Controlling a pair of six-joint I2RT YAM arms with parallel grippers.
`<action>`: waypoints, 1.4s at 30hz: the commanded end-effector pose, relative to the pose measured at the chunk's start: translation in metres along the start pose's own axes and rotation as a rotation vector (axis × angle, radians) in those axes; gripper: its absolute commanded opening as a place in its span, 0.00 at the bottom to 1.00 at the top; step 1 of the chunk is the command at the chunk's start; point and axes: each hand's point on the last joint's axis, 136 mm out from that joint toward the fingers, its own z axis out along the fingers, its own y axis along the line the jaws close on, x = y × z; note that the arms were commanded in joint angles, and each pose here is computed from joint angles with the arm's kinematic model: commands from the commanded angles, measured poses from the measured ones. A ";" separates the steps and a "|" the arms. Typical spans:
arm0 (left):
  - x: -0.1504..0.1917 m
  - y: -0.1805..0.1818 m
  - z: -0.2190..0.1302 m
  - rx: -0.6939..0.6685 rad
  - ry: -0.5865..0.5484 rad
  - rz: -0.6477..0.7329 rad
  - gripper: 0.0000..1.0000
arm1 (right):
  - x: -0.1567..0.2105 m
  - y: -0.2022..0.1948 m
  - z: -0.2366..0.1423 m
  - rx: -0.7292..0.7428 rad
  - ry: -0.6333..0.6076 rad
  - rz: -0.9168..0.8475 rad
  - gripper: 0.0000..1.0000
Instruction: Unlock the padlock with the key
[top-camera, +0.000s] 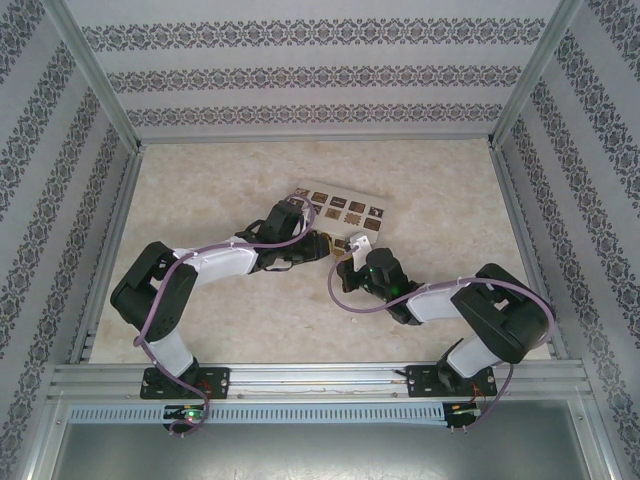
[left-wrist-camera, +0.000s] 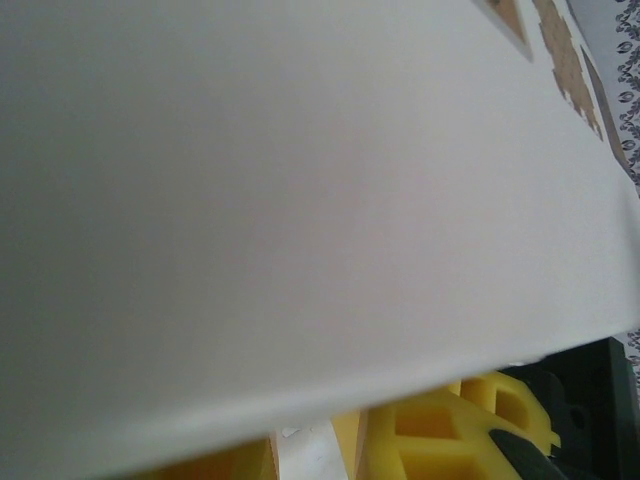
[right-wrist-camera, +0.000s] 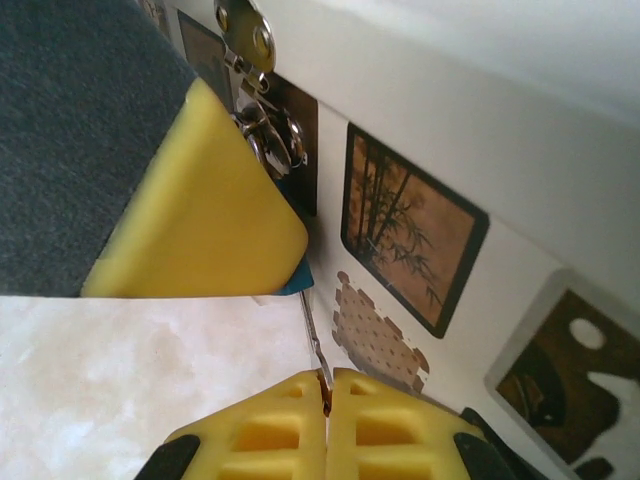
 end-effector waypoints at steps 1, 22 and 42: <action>-0.016 -0.036 -0.014 0.091 -0.058 0.047 0.17 | -0.020 0.005 0.003 -0.023 -0.067 -0.005 0.00; -0.017 -0.037 -0.014 0.093 -0.058 0.045 0.18 | -0.032 0.004 0.001 -0.042 -0.147 0.039 0.00; -0.017 -0.037 -0.014 0.094 -0.058 0.040 0.17 | -0.025 0.007 -0.003 -0.077 -0.149 0.059 0.00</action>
